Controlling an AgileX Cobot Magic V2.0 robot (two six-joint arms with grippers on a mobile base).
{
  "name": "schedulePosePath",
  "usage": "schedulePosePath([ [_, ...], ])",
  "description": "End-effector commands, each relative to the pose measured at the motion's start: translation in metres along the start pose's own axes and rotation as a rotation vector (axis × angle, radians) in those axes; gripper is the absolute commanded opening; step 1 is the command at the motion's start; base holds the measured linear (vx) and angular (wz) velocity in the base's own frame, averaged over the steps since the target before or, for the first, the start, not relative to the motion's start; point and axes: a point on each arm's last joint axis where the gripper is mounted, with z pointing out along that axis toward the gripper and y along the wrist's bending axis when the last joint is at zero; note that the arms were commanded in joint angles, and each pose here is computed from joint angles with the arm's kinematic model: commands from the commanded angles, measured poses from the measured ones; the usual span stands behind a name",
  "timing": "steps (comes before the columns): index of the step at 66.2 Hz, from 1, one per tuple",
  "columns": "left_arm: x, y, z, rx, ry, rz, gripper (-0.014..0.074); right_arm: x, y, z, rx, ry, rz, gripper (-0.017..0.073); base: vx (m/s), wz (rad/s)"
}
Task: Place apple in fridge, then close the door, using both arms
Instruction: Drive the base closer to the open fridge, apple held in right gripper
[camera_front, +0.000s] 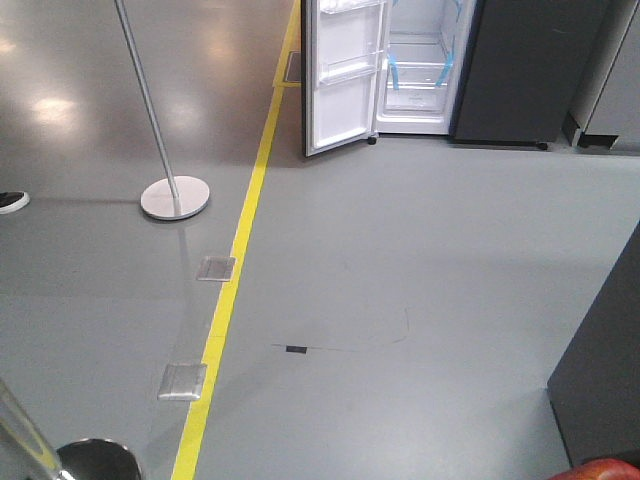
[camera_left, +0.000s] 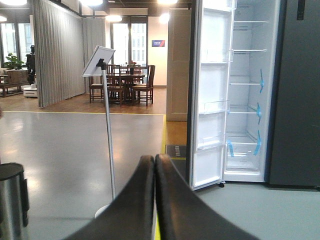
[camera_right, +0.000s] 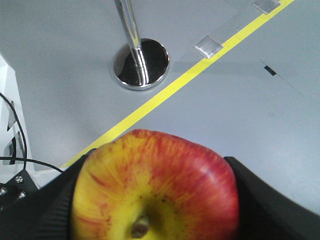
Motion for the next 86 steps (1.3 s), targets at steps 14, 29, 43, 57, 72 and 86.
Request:
schedulePosePath([
  [14, 0.0023, 0.0003, -0.0012, 0.006, -0.058, -0.012, -0.0006, -0.0099, 0.001, -0.0055, 0.001, -0.078, -0.006, 0.015, 0.24, -0.07],
  [29, 0.0023, 0.0003, -0.0012, 0.006, -0.058, -0.012, -0.0006, -0.0099, 0.001, -0.0055, 0.001, -0.078, -0.006, 0.015, 0.23, -0.07],
  [43, 0.0023, 0.0003, -0.0012, 0.006, -0.058, -0.012, -0.0006, -0.0099, 0.001, -0.0055, 0.001, -0.078, -0.006, 0.015, 0.23, -0.06],
  [57, 0.0023, 0.0003, -0.0012, 0.006, -0.058, -0.012, -0.0006, -0.0099, 0.001, -0.0055, 0.001, -0.078, -0.006, 0.015, 0.24, -0.03],
  [72, 0.0023, 0.0003, -0.0012, 0.006, -0.058, -0.012, -0.0006, -0.0099, 0.001, -0.0055, 0.001, -0.078, -0.006, 0.015, 0.25, 0.02],
  [86, 0.0023, 0.0003, -0.0012, 0.006, -0.058, -0.012, -0.0006, -0.0099, 0.001, -0.0055, 0.001, -0.078, -0.006, 0.015, 0.25, 0.02],
])
